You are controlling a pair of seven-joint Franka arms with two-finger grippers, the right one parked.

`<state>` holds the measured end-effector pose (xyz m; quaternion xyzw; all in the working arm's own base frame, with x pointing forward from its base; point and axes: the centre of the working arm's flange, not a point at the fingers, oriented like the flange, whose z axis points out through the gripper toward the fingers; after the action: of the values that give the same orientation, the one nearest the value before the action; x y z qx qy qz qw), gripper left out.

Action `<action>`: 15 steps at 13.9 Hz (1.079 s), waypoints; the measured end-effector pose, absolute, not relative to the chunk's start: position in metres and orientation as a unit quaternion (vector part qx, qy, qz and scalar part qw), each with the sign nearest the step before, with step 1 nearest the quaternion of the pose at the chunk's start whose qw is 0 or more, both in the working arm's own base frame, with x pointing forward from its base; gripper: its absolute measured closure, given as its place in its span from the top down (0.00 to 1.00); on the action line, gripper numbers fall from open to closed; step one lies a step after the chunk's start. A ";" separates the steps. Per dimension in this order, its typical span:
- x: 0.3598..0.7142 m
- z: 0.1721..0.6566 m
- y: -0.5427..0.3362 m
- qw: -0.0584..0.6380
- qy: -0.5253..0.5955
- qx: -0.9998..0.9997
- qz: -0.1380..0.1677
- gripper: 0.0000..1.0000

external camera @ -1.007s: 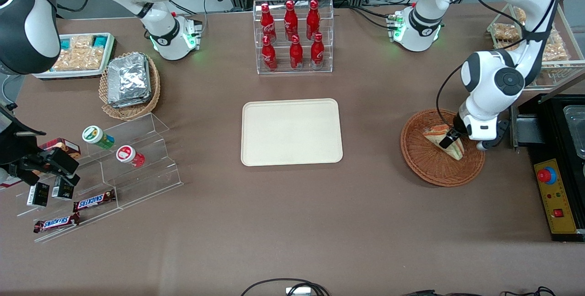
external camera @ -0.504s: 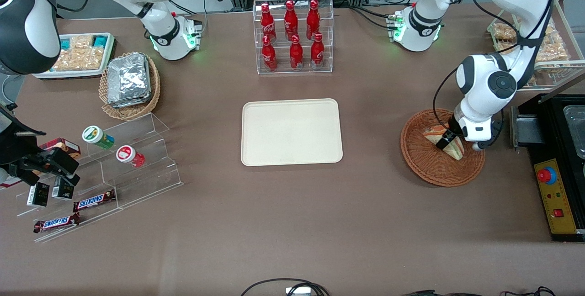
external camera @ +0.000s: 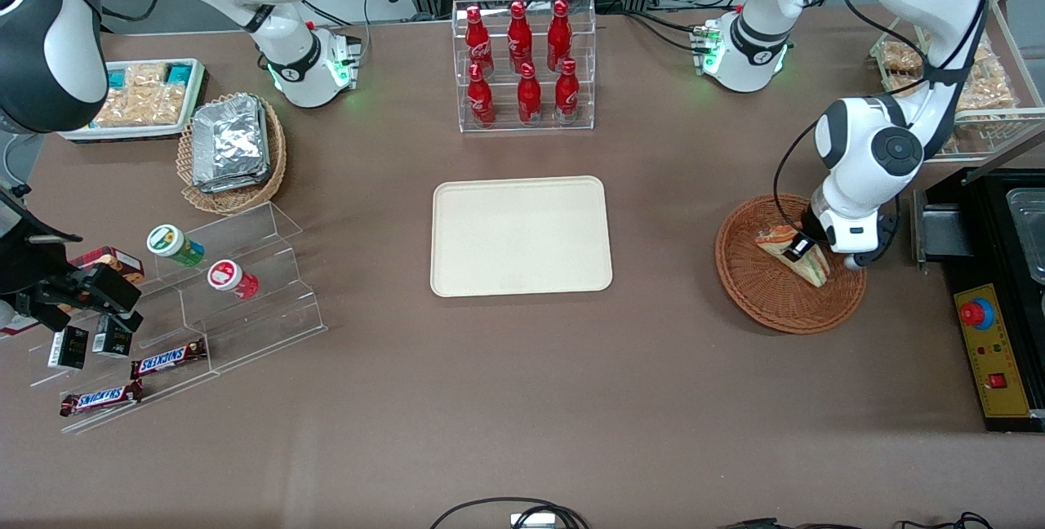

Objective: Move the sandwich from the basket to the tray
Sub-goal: 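Lift the sandwich out of the basket and carry it toward the tray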

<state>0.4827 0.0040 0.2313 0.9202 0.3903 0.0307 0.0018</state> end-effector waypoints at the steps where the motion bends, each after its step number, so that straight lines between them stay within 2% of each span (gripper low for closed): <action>1: 0.485 0.238 0.004 0.001 0.390 0.920 0.031 0.33; 3: 0.492 0.265 0.004 -0.008 0.382 0.924 0.027 0.22; 4: 0.497 0.284 0.004 -0.013 0.373 0.927 0.026 0.20; 11: 0.540 0.421 -0.011 -0.041 0.233 0.972 -0.006 0.20; 15: 0.546 0.455 -0.051 -0.043 0.130 0.990 -0.015 0.20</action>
<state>0.5456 -0.0514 0.4551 0.9905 0.1298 -0.0153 -0.0430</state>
